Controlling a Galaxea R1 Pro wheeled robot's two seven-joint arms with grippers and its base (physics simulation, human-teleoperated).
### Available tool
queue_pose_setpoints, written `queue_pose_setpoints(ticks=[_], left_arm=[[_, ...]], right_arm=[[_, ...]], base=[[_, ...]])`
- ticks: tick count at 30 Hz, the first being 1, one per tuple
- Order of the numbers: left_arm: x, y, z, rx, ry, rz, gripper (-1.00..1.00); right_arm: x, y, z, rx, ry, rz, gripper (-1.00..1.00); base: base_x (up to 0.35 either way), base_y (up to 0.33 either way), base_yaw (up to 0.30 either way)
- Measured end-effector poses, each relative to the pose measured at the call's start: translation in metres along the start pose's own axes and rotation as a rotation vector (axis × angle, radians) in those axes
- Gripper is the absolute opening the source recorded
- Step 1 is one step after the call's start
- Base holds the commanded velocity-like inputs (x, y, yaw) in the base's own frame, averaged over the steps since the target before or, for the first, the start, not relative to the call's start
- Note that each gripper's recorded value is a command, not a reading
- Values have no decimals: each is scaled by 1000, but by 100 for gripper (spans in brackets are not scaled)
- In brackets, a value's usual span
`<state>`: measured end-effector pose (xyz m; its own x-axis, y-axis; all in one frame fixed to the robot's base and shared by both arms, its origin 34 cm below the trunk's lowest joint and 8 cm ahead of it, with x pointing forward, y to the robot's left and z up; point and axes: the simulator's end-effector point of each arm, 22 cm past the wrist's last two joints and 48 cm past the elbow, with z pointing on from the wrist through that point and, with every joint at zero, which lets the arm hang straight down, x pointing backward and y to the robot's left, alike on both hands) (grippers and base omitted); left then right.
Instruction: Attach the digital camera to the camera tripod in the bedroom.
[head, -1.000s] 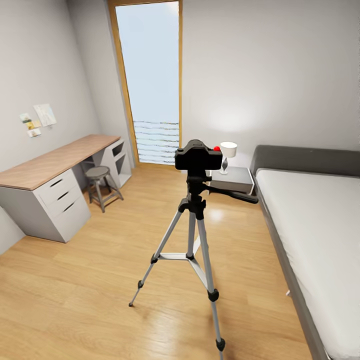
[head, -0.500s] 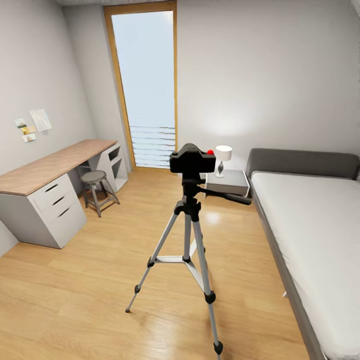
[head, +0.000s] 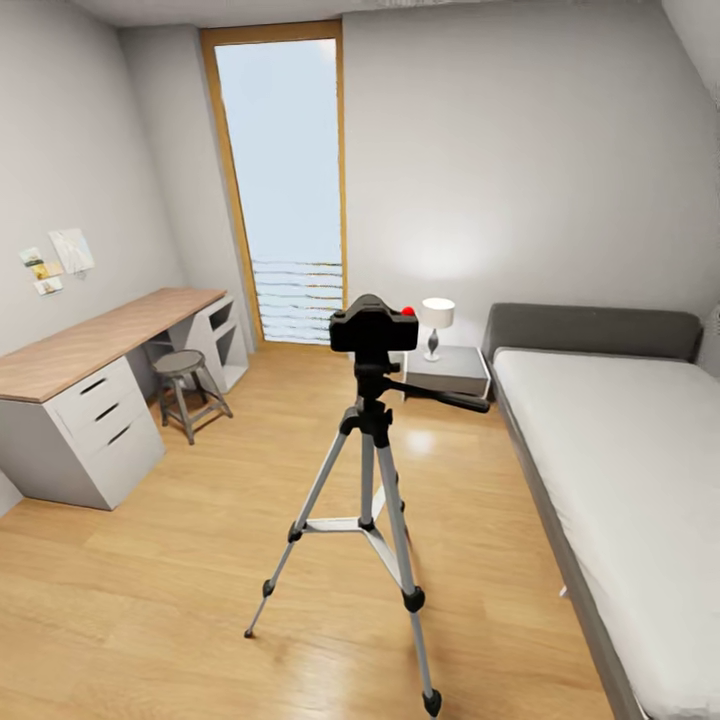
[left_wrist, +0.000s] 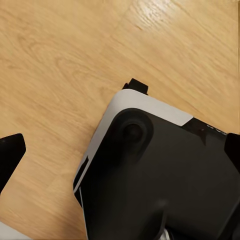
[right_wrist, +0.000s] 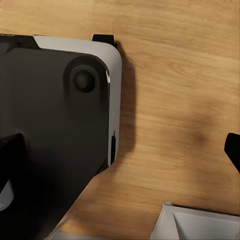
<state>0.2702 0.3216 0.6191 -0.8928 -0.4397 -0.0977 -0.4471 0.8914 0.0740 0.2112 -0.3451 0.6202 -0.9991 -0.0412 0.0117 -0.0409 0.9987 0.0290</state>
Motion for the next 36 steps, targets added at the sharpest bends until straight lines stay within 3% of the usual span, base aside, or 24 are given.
queue_pose_setpoints(ticks=[29, 36], left_arm=[[-17, -7, -7, 21, -42, -5, 100], [-21, -9, -9, 26, -52, -6, 100]], right_arm=[[-18, -1, -5, 2, -48, -2, 100], [-24, 9, -6, -20, -83, -80, 100]], base=[[0, 0, -76], [0, 0, -38]])
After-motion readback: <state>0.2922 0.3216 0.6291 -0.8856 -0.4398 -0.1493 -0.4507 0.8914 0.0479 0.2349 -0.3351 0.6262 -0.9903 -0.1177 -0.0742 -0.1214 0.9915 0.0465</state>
